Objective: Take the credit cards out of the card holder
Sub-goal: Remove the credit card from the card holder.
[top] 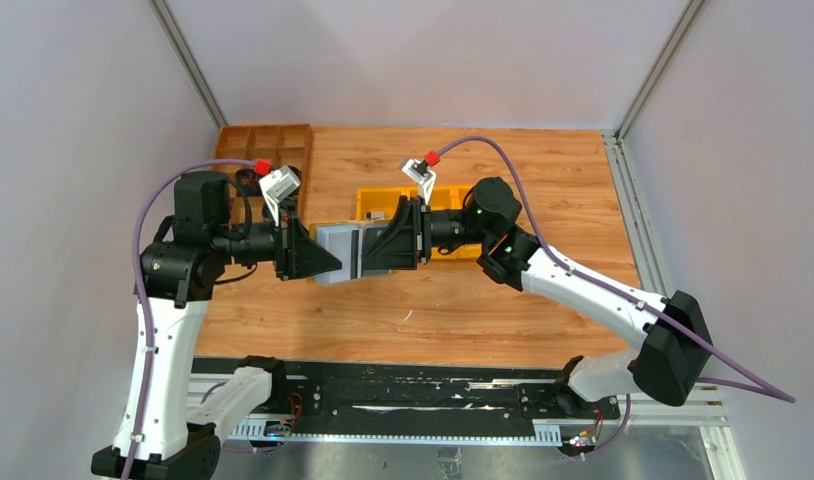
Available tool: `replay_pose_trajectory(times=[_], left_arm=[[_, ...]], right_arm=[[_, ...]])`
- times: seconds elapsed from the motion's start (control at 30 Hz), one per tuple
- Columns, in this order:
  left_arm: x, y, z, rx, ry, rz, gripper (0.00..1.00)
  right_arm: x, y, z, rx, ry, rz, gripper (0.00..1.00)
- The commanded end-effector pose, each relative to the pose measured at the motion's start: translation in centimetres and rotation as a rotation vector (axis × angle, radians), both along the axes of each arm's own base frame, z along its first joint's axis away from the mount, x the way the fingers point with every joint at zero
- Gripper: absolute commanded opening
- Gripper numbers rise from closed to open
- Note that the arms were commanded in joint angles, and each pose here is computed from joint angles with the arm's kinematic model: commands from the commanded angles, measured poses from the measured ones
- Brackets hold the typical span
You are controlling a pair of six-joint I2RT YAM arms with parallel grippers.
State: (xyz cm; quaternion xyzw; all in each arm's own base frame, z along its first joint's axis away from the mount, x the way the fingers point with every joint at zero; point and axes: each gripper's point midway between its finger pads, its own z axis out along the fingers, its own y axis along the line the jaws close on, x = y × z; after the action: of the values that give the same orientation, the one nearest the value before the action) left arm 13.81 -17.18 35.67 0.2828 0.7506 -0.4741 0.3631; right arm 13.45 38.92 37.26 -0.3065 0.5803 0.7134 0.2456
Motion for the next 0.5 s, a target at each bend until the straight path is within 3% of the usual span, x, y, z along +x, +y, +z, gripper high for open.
replay_pose_trajectory(times=[0.0, 0.3, 0.47], left_arm=[[-2.7, -0.7, 2.6, -0.085, -0.033, -0.099, 0.00], [-2.8, -0.7, 2.6, -0.086, -0.035, -0.098, 0.00], [-2.2, -0.6, 1.7, -0.067, -0.021, -0.079, 0.03]], right_arm=[[0.6, -0.3, -0.2, -0.033, -0.036, -0.041, 0.49], [0.2, 0.4, 0.6, -0.004, -0.030, -0.020, 0.48], [-0.2, 2.2, 0.5, -0.007, -0.008, 0.006, 0.36]])
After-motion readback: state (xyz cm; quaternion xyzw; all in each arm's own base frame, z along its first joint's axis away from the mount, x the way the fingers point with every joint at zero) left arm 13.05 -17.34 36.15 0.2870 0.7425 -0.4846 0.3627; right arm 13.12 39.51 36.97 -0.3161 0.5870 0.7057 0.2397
